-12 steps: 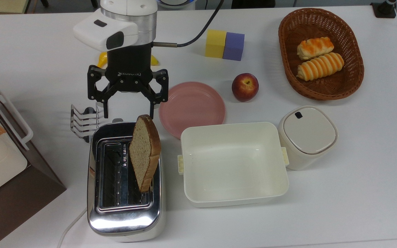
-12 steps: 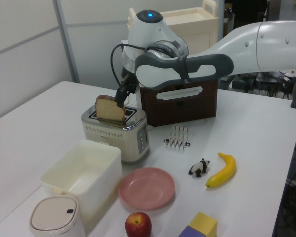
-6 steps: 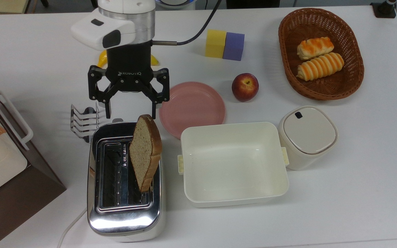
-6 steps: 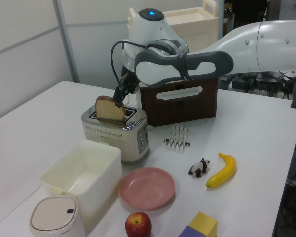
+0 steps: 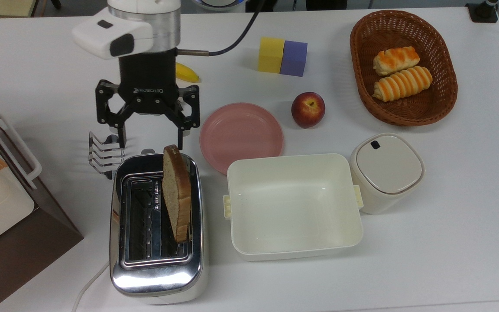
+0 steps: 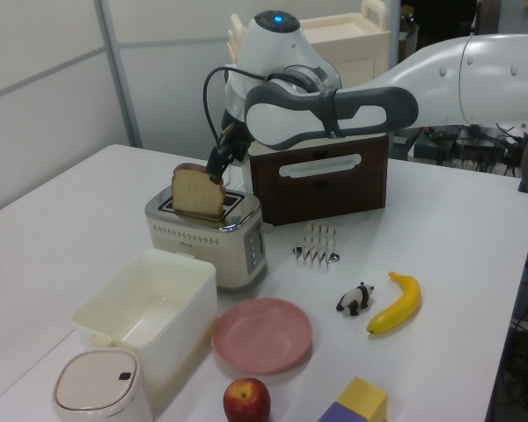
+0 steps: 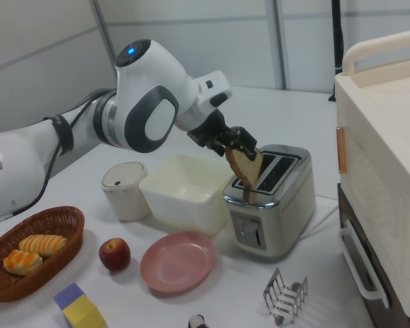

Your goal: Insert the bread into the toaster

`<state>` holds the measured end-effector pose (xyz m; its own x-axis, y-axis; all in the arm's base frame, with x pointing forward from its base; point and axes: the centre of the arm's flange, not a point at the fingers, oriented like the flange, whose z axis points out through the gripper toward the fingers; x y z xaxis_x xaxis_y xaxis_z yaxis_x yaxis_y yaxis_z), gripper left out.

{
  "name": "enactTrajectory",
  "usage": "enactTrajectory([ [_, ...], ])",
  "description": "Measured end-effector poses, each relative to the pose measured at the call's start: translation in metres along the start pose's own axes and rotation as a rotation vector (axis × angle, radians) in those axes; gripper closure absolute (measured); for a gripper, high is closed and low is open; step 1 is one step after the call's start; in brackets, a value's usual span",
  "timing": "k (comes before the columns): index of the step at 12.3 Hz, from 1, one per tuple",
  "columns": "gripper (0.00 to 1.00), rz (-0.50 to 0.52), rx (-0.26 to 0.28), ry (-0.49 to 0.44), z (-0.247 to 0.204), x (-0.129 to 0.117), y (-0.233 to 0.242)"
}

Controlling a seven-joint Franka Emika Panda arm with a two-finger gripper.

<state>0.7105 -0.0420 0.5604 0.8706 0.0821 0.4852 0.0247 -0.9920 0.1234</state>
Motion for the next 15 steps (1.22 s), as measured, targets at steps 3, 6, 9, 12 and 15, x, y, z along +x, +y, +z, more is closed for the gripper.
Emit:
enactTrajectory([
  [3, 0.07, 0.011, 0.008, 0.013, 0.000, 0.000, 0.009],
  [6, 0.07, 0.008, 0.009, 0.015, -0.001, 0.000, 0.010],
  [9, 0.04, 0.009, 0.008, 0.029, -0.018, 0.003, 0.011],
  [12, 0.00, 0.014, 0.025, -0.180, -0.091, -0.019, 0.013],
  [15, 0.00, 0.026, 0.048, -0.318, -0.171, -0.051, 0.015],
])
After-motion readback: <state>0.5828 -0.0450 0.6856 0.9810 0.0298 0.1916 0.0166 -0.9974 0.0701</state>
